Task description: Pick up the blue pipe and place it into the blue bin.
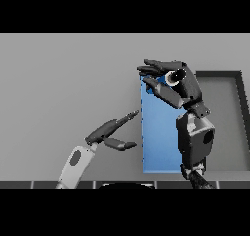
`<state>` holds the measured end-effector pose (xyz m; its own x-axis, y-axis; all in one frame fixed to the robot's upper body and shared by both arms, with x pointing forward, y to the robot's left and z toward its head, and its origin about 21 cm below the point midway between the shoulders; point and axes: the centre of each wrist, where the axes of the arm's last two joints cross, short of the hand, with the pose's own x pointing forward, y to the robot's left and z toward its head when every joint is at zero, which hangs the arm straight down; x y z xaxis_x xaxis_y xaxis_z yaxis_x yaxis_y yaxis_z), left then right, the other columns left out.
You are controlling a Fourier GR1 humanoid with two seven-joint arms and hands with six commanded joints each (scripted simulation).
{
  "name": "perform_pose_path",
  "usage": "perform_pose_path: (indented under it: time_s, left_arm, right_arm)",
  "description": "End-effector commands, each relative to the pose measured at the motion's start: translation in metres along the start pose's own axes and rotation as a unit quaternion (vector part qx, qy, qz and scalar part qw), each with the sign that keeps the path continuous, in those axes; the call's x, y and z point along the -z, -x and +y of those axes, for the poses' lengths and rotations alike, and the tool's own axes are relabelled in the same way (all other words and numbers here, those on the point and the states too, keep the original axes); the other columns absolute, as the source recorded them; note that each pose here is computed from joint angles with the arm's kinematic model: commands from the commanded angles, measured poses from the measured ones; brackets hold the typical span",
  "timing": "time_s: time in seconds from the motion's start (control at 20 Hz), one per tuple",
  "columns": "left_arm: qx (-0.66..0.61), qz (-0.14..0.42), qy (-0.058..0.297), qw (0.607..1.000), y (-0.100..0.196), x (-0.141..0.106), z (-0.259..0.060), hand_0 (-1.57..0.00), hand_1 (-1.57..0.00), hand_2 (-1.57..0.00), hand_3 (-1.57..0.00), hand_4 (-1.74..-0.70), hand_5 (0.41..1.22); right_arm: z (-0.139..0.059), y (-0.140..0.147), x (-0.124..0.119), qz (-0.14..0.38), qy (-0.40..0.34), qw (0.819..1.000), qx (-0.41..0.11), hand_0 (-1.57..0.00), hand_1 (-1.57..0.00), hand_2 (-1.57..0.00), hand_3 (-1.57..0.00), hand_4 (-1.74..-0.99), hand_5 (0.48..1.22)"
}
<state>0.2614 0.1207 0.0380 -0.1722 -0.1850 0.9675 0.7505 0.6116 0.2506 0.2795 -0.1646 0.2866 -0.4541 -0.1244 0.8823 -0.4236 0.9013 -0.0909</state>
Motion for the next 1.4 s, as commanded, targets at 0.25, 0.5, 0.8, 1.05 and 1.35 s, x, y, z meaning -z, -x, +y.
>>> perform_pose_path:
  time_s: [0.25, 0.5, 0.8, 1.05, 1.35]
  left_arm:
    - [-0.003, 0.009, -0.011, 1.0, -0.001, -0.006, 0.005, 0.0, 0.0, 0.0, 0.0, -0.95, 0.472]
    - [0.001, 0.002, -0.017, 1.0, -0.001, 0.001, 0.009, 0.0, 0.0, 0.0, 0.0, -0.94, 0.462]
    - [0.014, -0.007, -0.021, 1.0, 0.0, -0.003, 0.007, 0.0, 0.0, 0.0, 0.0, -0.93, 0.464]
    - [0.02, -0.002, -0.022, 1.0, 0.0, -0.001, 0.007, 0.0, 0.0, 0.0, 0.0, -0.92, 0.474]
    - [0.025, -0.006, -0.025, 0.999, 0.0, 0.001, 0.008, 0.0, 0.0, 0.0, 0.0, -0.92, 0.486]
  right_arm:
    - [-0.051, 0.027, -0.028, 0.081, 0.115, 0.989, -0.035, -1.57, -1.57, -1.57, -1.57, -1.499, 1.221]
    - [-0.064, 0.065, -0.062, 0.177, 0.176, 0.967, -0.044, -1.57, -1.57, -1.57, -1.57, -1.499, 1.221]
    - [-0.065, 0.109, -0.11, 0.297, 0.246, 0.922, -0.036, -1.57, -1.57, -1.57, -1.57, -1.5, 1.221]
    - [-0.059, 0.129, -0.136, 0.376, 0.283, 0.882, 0.003, -1.57, -1.57, -1.57, -1.57, -1.498, 1.221]
    - [-0.045, 0.148, -0.147, 0.47, 0.292, 0.832, 0.045, -1.57, -1.57, -1.57, -0.51, -1.661, 1.221]
